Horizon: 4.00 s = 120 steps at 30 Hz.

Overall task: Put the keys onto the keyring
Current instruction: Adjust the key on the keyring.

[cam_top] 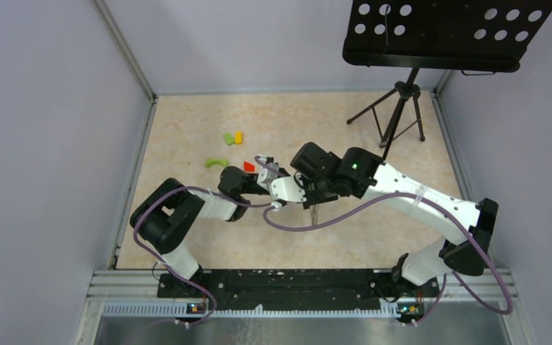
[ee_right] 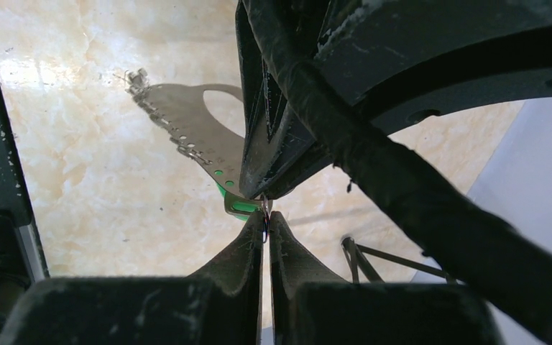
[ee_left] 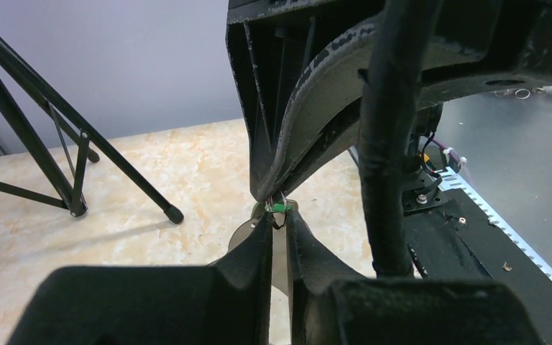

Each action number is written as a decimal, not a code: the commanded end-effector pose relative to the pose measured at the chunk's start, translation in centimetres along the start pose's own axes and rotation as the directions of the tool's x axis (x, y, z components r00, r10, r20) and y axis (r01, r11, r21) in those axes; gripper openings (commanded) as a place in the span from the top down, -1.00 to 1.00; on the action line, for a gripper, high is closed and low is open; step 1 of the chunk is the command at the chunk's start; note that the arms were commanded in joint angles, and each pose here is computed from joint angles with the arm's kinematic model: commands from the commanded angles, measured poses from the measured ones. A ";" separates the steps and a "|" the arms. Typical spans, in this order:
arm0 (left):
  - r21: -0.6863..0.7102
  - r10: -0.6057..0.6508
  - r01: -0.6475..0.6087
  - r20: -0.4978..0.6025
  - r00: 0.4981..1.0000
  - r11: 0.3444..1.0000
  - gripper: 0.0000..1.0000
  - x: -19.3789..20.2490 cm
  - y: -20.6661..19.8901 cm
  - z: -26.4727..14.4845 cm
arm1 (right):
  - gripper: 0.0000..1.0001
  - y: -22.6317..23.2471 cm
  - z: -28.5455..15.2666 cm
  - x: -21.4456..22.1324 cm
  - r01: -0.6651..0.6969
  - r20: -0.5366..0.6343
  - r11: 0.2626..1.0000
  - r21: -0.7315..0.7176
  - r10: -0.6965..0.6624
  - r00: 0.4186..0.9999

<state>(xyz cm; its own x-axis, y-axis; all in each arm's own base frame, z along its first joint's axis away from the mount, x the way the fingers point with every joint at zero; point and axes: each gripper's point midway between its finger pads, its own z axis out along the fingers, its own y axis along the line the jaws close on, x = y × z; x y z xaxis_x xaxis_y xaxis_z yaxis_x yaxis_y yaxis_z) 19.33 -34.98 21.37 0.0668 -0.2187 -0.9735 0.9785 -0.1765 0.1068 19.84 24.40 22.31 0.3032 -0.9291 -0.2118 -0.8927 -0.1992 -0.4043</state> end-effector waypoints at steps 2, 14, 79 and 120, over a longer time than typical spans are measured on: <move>0.085 0.299 -0.315 0.155 0.941 0.945 0.82 -5.3 -2.0 1.4 | 1.00 -2.0 -0.4 -2.1 -0.054 0.107 0.995 0.084 0.045 0.993; 0.028 0.269 -0.277 0.168 0.948 0.960 1.00 -5.9 -1.5 1.2 | 1.00 -2.1 0.0 -2.2 -0.088 0.117 0.991 0.103 0.075 0.990; 0.067 0.145 -0.156 0.149 0.978 0.985 1.00 -6.6 -2.9 0.0 | 0.36 1.0 -0.3 -1.8 -0.272 0.708 0.952 -0.141 0.289 0.644; 0.306 0.377 -0.348 -0.040 0.925 0.886 -0.42 -4.0 -3.8 -5.6 | 1.00 -1.1 -0.1 1.6 -0.296 0.461 0.955 0.024 0.252 0.851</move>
<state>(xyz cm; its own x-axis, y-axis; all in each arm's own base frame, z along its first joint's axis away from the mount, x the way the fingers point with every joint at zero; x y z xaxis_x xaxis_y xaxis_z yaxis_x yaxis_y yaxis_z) 17.85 -30.05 21.58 0.1382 -0.1444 -0.9798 0.9277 -0.3275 0.1791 20.36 23.30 21.82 0.1336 -0.6373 -0.7589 -0.9658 0.0881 -0.2440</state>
